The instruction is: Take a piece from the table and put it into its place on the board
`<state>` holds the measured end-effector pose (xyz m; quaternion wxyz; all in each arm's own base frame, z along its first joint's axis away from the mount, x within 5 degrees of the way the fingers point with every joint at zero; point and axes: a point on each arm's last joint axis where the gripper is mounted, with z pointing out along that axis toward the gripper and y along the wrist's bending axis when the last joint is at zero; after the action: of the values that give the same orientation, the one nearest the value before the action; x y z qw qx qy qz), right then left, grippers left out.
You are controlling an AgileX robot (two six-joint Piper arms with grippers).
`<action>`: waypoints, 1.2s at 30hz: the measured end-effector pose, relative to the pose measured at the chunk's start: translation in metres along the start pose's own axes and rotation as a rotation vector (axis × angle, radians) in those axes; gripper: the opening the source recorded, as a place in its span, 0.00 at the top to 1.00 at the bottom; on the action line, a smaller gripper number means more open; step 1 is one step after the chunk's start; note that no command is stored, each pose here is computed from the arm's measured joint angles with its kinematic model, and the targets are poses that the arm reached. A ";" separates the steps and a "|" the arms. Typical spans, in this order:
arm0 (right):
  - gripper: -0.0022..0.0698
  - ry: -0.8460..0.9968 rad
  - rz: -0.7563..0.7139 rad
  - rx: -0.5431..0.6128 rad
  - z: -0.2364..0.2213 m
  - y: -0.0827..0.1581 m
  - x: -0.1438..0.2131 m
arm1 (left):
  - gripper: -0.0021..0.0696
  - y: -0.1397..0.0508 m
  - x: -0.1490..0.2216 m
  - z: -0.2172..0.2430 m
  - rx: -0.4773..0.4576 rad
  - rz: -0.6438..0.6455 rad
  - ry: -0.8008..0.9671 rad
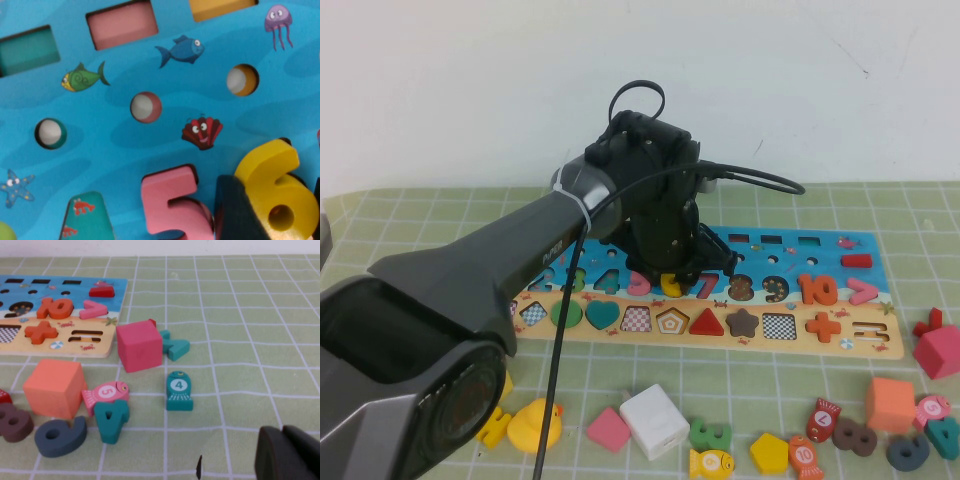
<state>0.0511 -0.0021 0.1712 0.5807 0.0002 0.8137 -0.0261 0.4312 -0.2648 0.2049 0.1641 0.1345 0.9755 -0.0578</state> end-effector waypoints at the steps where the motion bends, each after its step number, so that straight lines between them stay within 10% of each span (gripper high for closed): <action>1: 0.97 0.000 0.000 0.000 0.000 0.000 0.000 | 0.59 0.000 0.000 0.000 0.000 0.000 0.000; 29: 0.97 0.000 0.000 0.000 0.000 0.000 0.000 | 0.44 -0.013 -0.010 -0.032 0.068 0.068 -0.082; 36: 0.97 0.000 0.000 0.000 0.000 0.000 0.000 | 0.81 -0.019 -0.012 -0.053 -0.021 0.228 -0.157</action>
<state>0.0511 -0.0021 0.1712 0.5807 0.0002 0.8137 -0.0261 0.4211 -0.2778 0.2602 0.2469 0.2379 0.9386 -0.0390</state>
